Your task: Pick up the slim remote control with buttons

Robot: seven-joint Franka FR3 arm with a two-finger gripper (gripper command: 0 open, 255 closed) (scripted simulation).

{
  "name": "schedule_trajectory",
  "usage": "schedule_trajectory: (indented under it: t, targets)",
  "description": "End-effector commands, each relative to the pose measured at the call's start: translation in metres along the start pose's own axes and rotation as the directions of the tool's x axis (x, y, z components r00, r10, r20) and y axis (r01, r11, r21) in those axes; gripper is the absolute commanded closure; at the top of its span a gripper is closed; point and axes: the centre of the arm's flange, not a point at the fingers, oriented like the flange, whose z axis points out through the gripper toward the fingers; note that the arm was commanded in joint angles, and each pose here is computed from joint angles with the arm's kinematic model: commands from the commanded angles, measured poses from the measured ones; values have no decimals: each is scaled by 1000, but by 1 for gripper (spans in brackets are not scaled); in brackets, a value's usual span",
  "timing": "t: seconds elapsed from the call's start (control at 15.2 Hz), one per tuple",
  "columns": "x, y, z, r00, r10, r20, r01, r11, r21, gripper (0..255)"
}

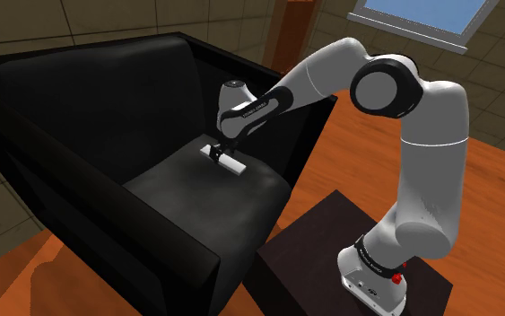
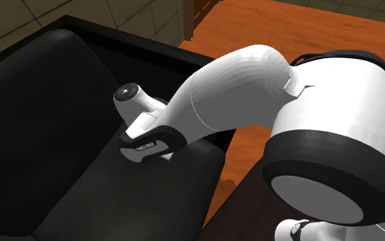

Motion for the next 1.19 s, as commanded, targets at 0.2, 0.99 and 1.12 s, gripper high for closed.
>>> schedule_trajectory:
  t: [0.2,0.99,1.12]
  targets:
    - [0,-1,8,1000,0,-1,0,1000,0,255]
    - [0,-1,-13,1000,0,-1,0,1000,0,255]
    - [0,-1,-24,1000,0,-1,0,1000,0,255]
